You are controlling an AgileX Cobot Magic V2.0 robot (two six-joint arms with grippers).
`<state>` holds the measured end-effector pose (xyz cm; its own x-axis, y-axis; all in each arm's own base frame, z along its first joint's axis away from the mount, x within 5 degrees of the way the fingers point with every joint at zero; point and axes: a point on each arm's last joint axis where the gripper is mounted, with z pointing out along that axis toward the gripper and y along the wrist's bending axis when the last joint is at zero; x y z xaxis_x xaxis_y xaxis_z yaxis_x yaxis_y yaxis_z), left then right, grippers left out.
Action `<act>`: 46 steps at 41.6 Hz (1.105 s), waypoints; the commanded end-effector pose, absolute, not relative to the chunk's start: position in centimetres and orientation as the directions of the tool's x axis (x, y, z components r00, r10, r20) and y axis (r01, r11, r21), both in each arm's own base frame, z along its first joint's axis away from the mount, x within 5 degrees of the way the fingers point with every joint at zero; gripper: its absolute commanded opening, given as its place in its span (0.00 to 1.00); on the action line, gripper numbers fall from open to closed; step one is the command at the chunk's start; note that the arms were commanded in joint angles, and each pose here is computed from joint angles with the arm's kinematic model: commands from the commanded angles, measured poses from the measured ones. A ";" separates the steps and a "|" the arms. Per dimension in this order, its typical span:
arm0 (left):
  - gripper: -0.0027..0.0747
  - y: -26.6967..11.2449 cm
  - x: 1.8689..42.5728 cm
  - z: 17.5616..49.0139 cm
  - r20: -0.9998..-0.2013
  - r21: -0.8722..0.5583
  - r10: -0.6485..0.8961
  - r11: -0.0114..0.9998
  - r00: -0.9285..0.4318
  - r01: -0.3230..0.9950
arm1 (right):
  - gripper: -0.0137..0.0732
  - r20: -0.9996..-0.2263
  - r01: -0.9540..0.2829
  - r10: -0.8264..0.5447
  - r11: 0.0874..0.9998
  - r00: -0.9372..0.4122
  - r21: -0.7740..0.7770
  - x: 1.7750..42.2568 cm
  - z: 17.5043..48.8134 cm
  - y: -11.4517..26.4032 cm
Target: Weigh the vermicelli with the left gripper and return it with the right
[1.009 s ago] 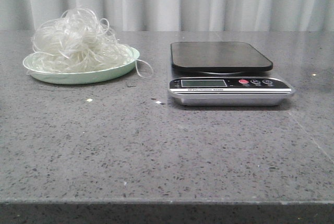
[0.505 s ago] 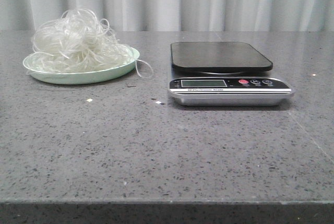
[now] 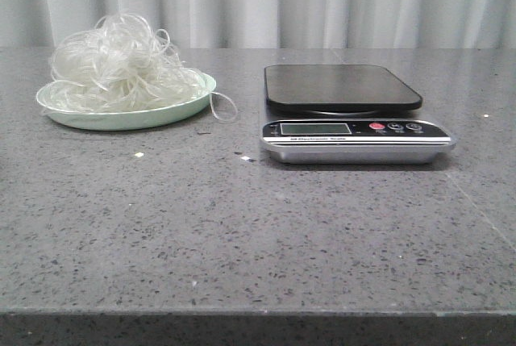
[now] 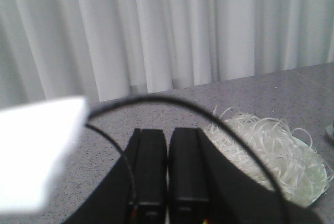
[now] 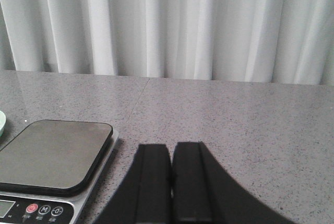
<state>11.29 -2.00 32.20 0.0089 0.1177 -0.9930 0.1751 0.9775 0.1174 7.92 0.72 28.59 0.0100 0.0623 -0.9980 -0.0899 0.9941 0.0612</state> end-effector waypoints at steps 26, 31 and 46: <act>0.21 -1.8 11.2 33.9 -0.991 0.094 0.078 0.984 0.111 0.150 | 0.33 -0.992 -0.080 0.068 0.995 0.109 0.059 7.8 30.2 0.6; 0.21 -1.8 11.2 33.9 -0.991 0.094 0.078 0.984 0.110 0.150 | 0.33 -0.992 -0.080 0.068 0.995 0.110 0.059 7.8 30.2 0.6; 0.21 -1.2 10.1 33.6 -0.985 0.155 0.145 0.982 0.094 0.107 | 0.33 -0.992 -0.080 0.068 0.995 0.110 0.059 7.8 30.2 0.6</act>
